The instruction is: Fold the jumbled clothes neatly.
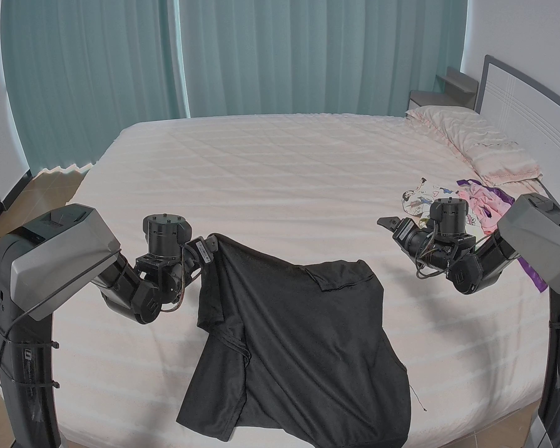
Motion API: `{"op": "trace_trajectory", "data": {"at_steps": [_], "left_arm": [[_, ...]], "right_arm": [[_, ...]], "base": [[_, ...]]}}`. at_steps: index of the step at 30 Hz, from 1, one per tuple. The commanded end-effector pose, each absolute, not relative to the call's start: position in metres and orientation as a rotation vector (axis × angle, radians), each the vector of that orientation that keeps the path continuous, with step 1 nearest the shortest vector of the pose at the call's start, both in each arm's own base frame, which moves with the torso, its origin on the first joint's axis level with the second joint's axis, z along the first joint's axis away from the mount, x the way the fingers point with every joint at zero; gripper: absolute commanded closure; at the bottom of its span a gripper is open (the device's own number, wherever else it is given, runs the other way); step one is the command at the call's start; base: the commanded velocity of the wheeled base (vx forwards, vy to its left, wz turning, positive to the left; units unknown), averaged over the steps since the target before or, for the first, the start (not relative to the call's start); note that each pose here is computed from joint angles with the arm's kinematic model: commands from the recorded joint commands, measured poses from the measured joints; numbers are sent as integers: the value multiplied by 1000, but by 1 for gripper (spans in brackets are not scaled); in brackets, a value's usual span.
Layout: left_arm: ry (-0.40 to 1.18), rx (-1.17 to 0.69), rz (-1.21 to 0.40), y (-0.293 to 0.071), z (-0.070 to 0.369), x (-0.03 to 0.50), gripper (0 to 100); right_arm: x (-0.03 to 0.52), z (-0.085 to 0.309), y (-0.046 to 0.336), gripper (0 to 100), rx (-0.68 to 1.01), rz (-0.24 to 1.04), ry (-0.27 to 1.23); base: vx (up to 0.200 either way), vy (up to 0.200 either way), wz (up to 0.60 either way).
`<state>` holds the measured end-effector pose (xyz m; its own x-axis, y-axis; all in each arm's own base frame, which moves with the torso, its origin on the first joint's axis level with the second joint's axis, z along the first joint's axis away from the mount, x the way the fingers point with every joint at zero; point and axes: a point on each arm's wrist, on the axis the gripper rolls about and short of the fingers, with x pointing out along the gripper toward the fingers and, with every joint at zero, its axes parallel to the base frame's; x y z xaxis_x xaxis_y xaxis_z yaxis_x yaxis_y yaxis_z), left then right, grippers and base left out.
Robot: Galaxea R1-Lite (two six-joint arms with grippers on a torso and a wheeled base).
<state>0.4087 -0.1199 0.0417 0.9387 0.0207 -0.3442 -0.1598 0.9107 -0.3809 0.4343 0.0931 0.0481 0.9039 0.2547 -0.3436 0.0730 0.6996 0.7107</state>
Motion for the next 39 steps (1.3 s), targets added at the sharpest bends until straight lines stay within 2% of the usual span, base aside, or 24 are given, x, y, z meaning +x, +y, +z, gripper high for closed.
{"op": "trace_trajectory", "data": {"at_steps": [1,8,13,17,21,26,31,39], "left_arm": [[409,-420,43,-111,38,396,0],[577,-400,-109,-97,46,372,0],[612,-410,-172,-87,54,364,0],[627,-438,-173,-78,62,363,0],[618,-557,-118,-67,71,365,0],[686,-613,-90,-65,55,359,0],[773,-600,-63,-74,22,361,0],[838,-562,-88,-94,-5,361,0]], "right_arm": [[416,55,88,0,769,102,469],[385,39,83,0,676,94,567],[368,33,81,0,653,124,635],[362,26,80,0,633,139,667],[366,19,82,0,626,148,682],[377,8,90,0,625,158,687],[377,7,94,0,626,169,690],[379,2,94,0,634,166,687]], "base": [[0,0,0],[0,0,0],[0,0,0],[0,0,0],[0,0,0],[0,0,0],[0,0,0],[0,0,0]]}}
